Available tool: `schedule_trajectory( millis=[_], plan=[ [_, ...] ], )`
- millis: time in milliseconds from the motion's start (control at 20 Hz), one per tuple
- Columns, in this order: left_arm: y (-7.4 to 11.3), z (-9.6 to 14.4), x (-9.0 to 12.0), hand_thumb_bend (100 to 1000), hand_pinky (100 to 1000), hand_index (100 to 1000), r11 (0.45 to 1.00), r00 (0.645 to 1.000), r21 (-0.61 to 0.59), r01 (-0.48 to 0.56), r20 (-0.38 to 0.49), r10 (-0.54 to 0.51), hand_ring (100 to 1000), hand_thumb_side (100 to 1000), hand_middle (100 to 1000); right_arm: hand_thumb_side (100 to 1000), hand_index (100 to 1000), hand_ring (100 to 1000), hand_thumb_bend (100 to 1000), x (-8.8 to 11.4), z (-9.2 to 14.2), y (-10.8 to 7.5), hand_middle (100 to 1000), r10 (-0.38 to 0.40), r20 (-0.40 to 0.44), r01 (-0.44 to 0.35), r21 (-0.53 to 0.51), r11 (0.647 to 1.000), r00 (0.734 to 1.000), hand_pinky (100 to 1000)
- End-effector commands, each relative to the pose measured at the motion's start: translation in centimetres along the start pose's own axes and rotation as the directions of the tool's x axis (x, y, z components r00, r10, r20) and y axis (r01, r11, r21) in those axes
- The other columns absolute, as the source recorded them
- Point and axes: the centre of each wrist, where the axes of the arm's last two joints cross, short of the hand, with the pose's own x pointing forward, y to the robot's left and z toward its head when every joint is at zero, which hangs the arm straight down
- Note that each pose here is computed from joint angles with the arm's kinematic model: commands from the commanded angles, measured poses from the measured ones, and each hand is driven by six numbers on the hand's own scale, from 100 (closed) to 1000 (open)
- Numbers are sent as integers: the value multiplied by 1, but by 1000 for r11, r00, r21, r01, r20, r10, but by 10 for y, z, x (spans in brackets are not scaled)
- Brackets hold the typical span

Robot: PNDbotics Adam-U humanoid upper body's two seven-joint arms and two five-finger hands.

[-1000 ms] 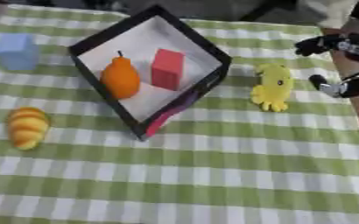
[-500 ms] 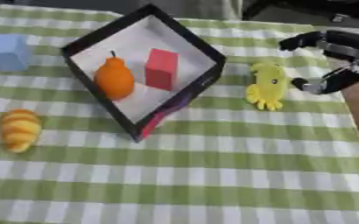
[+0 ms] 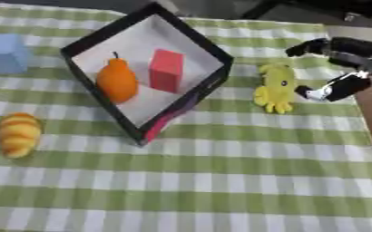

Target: Pick up objects on the table and place them in the box.

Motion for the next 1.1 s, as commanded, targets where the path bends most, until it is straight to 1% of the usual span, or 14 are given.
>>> schedule_trajectory(
  millis=[50,400,500,550,600,900,1100],
  plan=[
    [1,-6,7,409,769,750,1000,1000,-12,-4,27,4,752,541,833,366,977,917,238,2,2,-17,878,37,-7,-37,-14,999,999,936],
    [1,-6,6,406,769,750,1000,1000,-12,-5,25,5,752,543,834,360,980,918,242,7,-2,-19,878,39,18,-39,-4,999,999,937],
    [1,-6,6,405,769,751,1000,1000,-13,-5,25,5,752,544,834,379,983,921,263,8,-2,-21,882,51,19,-51,5,999,999,940],
    [1,-6,6,405,769,751,1000,1000,-13,-6,26,6,752,544,834,383,986,925,292,8,-2,-22,884,60,18,-61,14,998,998,942],
    [0,-6,7,405,769,751,1000,1000,-14,-8,27,8,752,544,834,401,986,926,290,9,-2,-22,886,71,16,-71,24,997,997,942],
    [0,-7,8,403,768,751,1000,999,-13,-12,31,12,752,546,835,458,996,935,354,6,-2,-19,895,120,-21,-118,69,991,993,949],
    [0,-8,8,401,768,752,1000,999,-13,-15,34,15,751,549,836,517,1000,944,406,4,-2,-18,903,155,-47,-151,86,985,987,955]
  ],
)
